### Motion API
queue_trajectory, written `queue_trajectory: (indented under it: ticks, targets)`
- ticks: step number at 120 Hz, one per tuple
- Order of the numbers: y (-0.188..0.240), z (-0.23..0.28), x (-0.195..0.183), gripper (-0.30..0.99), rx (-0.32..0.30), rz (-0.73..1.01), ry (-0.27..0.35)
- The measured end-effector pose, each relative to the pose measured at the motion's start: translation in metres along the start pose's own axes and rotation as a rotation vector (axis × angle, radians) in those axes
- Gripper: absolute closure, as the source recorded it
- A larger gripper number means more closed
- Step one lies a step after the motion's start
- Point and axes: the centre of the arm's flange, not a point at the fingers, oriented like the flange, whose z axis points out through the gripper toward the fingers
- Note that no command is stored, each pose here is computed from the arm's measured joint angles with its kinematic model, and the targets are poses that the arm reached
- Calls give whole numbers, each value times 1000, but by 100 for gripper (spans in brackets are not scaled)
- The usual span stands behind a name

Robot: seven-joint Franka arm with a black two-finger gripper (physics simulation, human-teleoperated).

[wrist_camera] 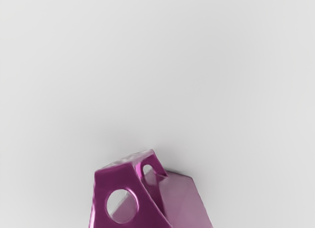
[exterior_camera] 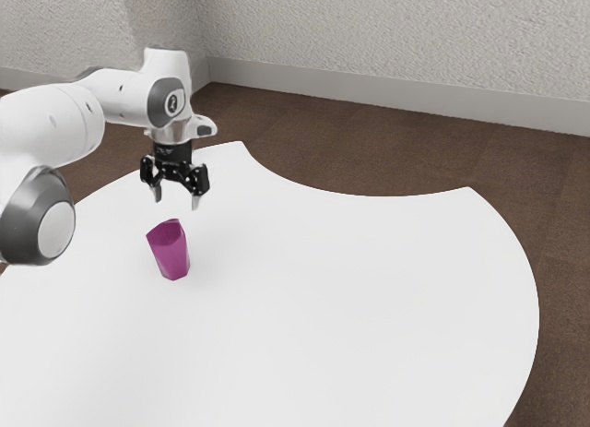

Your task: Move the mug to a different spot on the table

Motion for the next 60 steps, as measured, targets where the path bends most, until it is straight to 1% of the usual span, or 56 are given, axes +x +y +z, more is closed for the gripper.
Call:
queue_trajectory:
  ticks: [14,27,60]
  targets:
    - [-13,23,6,0,-6,-45,-17]
    - [-22,47,13,0,-39,-71,-30]
    - [-41,90,23,0,-96,-127,-39]
